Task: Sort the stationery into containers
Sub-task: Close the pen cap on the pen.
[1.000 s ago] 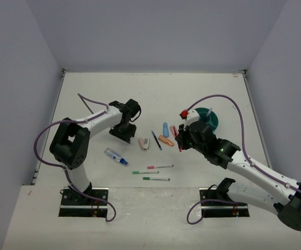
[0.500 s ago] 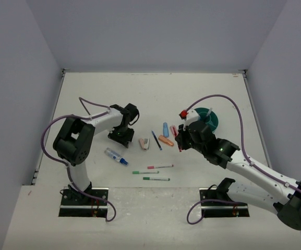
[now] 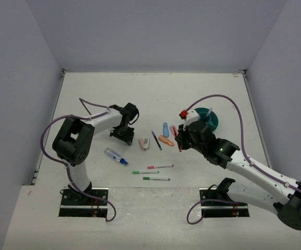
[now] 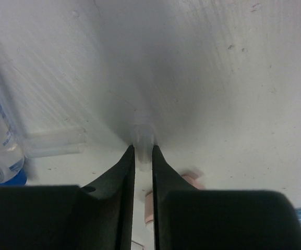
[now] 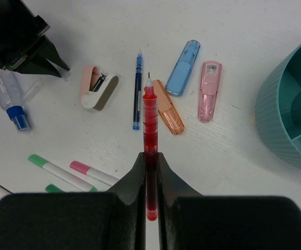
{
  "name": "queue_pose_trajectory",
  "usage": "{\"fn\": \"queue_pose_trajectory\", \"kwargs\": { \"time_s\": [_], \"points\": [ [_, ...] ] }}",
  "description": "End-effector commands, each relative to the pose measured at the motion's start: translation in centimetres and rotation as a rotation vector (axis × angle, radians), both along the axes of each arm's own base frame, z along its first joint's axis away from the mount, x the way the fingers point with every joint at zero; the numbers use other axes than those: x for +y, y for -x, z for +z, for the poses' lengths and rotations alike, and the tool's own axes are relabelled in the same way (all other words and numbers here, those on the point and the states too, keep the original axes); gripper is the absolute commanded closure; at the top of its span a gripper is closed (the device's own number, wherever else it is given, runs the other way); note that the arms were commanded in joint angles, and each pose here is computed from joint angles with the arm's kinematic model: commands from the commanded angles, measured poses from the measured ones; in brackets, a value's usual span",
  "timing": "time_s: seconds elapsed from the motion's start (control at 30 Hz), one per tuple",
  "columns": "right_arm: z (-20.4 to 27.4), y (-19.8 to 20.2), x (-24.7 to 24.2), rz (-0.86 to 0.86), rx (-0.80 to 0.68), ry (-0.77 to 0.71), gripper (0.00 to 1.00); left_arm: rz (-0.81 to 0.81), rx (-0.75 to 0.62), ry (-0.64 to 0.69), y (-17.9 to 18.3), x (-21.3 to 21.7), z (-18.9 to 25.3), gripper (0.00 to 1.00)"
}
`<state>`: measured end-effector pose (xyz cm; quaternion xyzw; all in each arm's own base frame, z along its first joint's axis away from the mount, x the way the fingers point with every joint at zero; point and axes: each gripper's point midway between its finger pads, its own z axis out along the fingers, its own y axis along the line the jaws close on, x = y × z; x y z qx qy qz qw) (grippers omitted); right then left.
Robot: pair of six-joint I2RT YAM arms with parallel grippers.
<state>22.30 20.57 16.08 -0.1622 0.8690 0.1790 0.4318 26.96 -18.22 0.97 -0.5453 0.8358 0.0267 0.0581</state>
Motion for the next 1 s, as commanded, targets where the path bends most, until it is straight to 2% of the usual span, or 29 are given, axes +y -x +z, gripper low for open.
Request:
{"fn": "queue_pose_trajectory", "kwargs": {
  "time_s": [0.0,0.13,0.27,0.33,0.37,0.5,0.6,0.73,0.77,0.97],
  "points": [
    [1.1,-0.2,0.6,0.014,-0.040,-0.054,1.00,-0.142,-0.112,-0.040,-1.6,0.6,1.7,1.00],
    [2.5,1.5,2.6,0.160,-0.057,-0.158,1.00,-0.290,-0.351,-0.144,-3.1,1.1,7.6,1.00],
    [4.6,4.1,5.2,0.348,-0.068,-0.301,1.00,-0.571,-0.603,-0.212,-3.4,0.0,14.0,1.00],
    [6.1,6.3,7.4,0.490,-0.053,-0.437,1.00,-0.706,-0.716,-0.195,-2.8,-1.2,16.7,1.00],
    [7.0,7.4,8.9,0.542,-0.049,-0.522,1.00,-0.734,-0.806,-0.135,-2.4,-2.1,18.9,1.00],
    [7.0,8.9,12.4,0.514,-0.033,-0.588,1.00,-0.919,-1.005,0.018,0.0,-4.9,23.4,1.00],
    [6.9,8.4,13.4,0.461,-0.016,-0.664,1.00,-1.022,-1.103,0.085,1.8,-6.5,25.8,1.00],
    [7.6,7.5,14.3,0.407,-0.050,-0.670,1.00,-1.165,-1.207,0.187,4.2,-8.4,27.3,1.00],
    [7.7,7.0,14.2,0.375,-0.063,-0.670,1.00,-1.173,-1.258,0.216,4.7,-8.6,28.4,1.00],
    [8.2,5.2,12.9,0.252,-0.115,-0.673,1.00,-1.170,-1.290,0.222,5.4,-8.0,27.9,1.00]
  ]
}}
